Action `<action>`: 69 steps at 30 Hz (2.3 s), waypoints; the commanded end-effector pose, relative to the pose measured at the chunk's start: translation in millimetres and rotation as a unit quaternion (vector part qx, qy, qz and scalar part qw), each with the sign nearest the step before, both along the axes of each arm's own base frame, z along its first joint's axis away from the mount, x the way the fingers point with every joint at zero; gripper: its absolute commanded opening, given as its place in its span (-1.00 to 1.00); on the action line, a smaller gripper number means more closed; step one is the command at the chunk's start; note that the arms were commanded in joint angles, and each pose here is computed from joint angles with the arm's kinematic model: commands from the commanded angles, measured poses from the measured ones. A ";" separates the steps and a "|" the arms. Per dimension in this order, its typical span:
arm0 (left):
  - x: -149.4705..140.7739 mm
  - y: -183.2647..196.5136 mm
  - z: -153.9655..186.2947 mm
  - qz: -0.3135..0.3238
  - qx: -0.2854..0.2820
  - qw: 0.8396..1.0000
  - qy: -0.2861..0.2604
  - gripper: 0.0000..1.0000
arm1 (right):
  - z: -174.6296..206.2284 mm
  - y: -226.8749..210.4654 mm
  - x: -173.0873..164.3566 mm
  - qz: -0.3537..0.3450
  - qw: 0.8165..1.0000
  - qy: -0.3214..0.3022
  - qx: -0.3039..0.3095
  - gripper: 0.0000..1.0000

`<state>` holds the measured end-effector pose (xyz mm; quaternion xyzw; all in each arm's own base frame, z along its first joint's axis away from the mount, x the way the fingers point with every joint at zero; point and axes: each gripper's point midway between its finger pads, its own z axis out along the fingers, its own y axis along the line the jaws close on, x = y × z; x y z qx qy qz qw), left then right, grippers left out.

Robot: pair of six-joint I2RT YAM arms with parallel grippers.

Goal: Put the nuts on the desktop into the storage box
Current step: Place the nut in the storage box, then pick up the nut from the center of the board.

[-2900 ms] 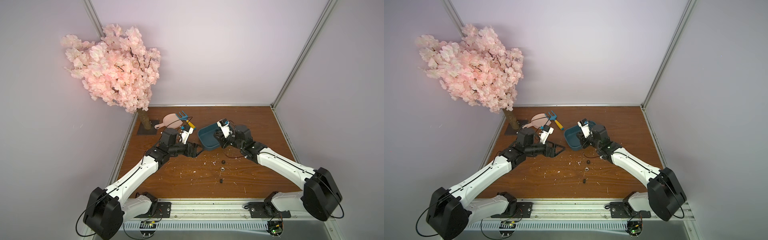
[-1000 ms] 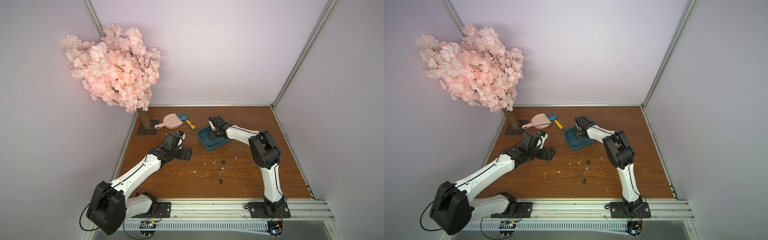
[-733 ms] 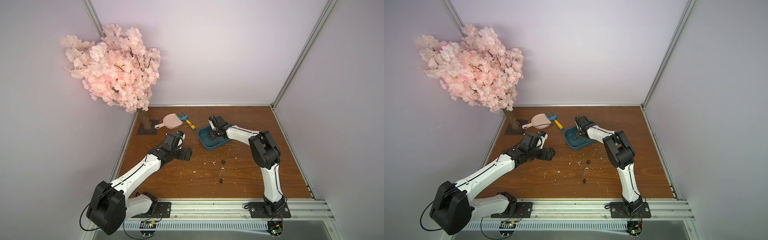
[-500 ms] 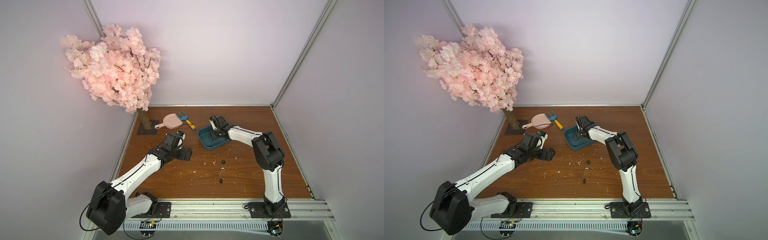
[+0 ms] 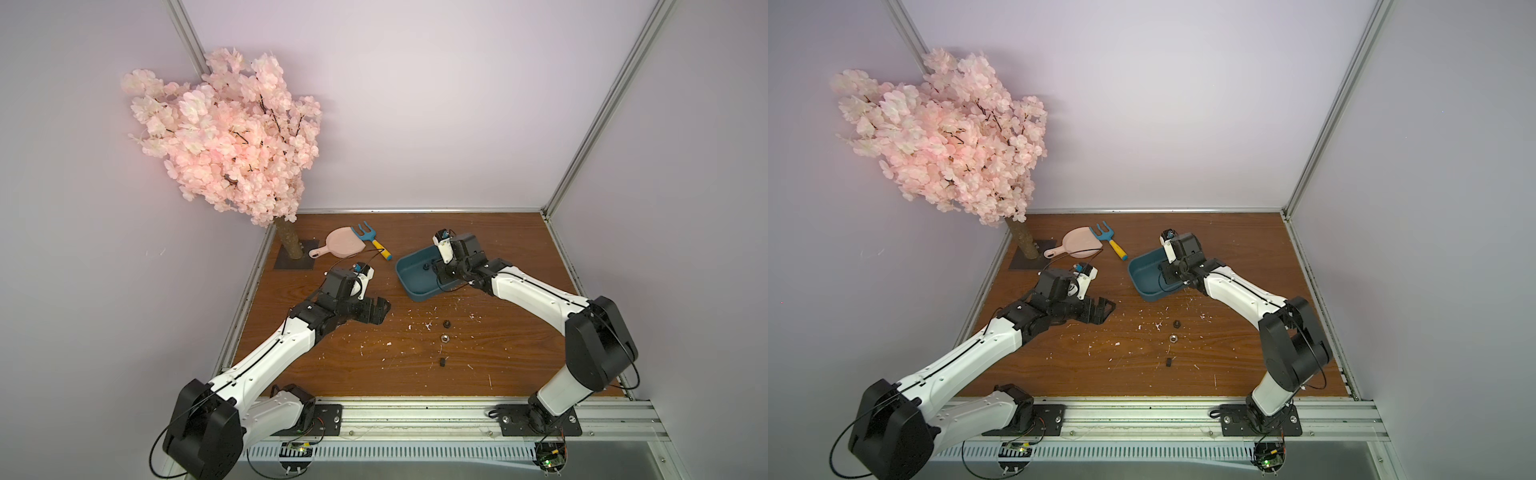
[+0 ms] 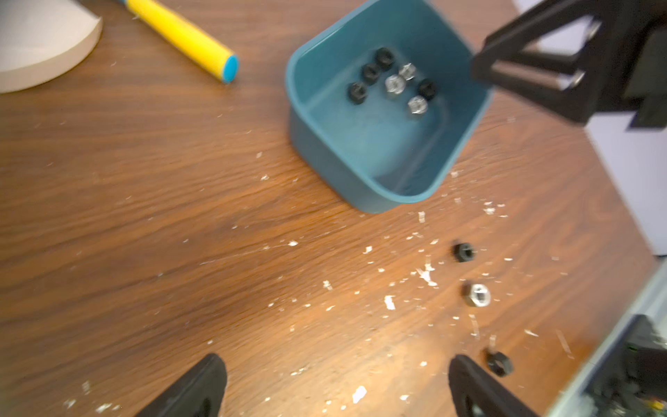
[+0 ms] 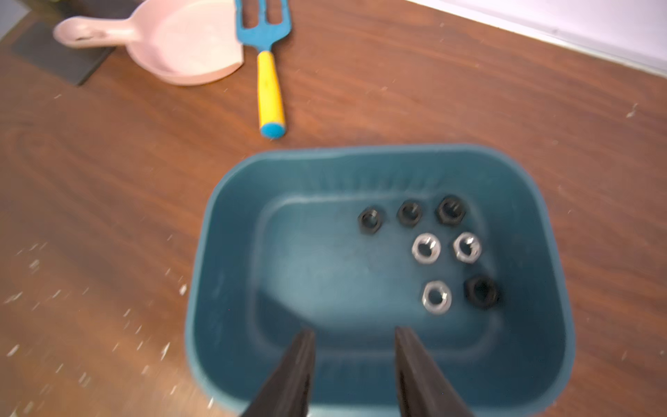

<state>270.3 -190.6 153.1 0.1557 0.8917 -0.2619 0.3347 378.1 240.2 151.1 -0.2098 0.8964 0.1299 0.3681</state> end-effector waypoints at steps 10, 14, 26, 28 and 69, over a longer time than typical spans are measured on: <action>-3.7 -18.0 17.6 -0.046 -0.034 0.998 -0.036 0.99 | -44.2 -16.0 -105.8 0.064 0.987 0.141 -0.041 -0.07; -3.1 -14.8 13.4 -0.038 -0.027 0.998 -0.031 0.99 | -61.5 -17.4 -117.1 0.064 0.981 0.175 -0.052 -0.07; -4.9 -10.1 7.9 -0.028 -0.011 0.999 -0.027 0.99 | -101.7 -24.1 -122.5 0.054 0.967 0.207 -0.137 -0.02; -4.3 -10.0 6.7 -0.028 -0.008 0.999 -0.024 0.99 | -106.1 -26.6 -119.6 0.046 0.966 0.205 -0.148 -0.02; -4.3 -12.6 6.3 -0.033 -0.009 0.999 -0.022 0.98 | -65.8 -6.3 -96.0 0.055 0.980 0.148 -0.120 -0.63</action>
